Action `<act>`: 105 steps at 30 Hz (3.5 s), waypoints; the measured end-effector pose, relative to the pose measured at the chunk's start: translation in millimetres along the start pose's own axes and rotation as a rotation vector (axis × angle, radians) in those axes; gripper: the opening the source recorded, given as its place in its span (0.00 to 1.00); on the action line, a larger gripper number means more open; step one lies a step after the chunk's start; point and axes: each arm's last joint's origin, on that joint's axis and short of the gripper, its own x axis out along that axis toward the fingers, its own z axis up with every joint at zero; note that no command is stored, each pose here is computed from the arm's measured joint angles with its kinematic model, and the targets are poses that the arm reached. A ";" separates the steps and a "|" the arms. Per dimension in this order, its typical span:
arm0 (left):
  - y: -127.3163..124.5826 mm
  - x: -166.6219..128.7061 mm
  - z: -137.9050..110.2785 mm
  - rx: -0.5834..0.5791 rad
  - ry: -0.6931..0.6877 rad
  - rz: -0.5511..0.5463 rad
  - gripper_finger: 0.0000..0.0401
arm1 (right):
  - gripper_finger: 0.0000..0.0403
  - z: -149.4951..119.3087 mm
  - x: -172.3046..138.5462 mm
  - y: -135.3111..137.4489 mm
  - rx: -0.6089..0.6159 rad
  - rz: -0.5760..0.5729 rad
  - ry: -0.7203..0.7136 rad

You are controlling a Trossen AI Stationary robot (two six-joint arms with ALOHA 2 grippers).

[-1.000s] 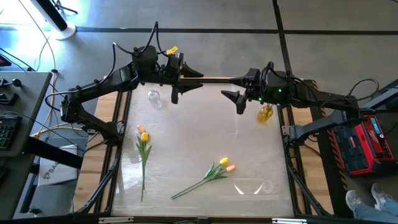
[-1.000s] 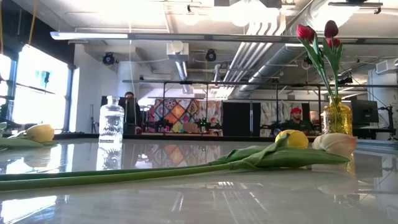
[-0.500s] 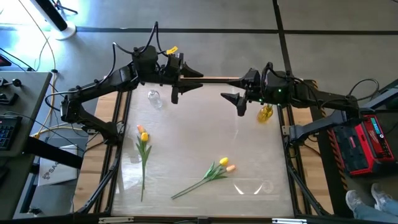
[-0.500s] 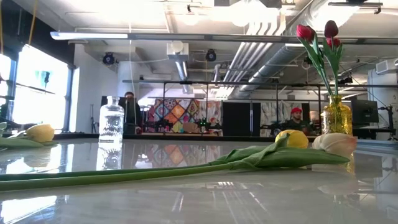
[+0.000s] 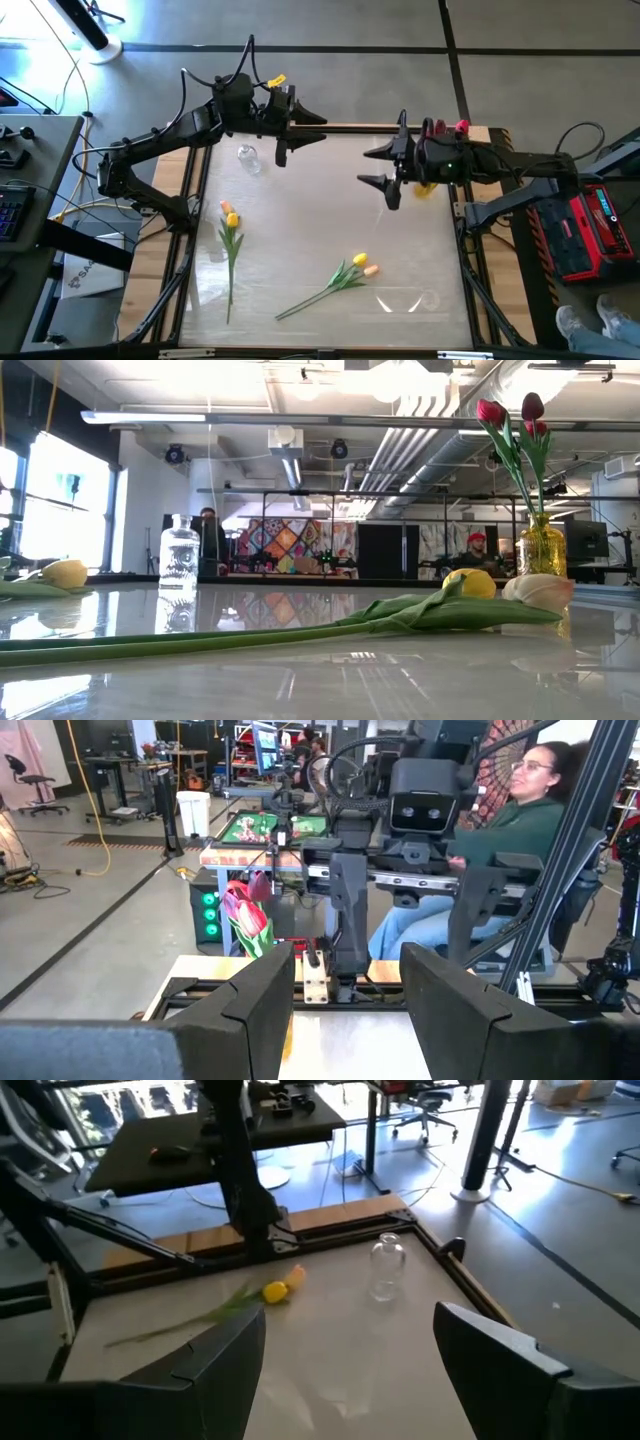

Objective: Sort flowers into vase by color
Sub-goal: Put the bottom light pink tulip into the transparent vase

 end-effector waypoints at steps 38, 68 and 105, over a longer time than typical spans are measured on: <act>0.0 -0.1 0.0 0.000 0.000 0.000 0.43 | 0.69 -73.4 19.7 -21.6 0.272 0.021 -0.045; 0.0 -0.1 0.0 0.000 0.000 0.000 0.43 | 0.69 -60.6 16.1 -10.3 0.155 0.129 -0.175; 0.1 0.0 1.2 0.005 -0.012 0.000 0.43 | 0.50 -64.4 16.6 -19.7 0.379 -0.164 -0.201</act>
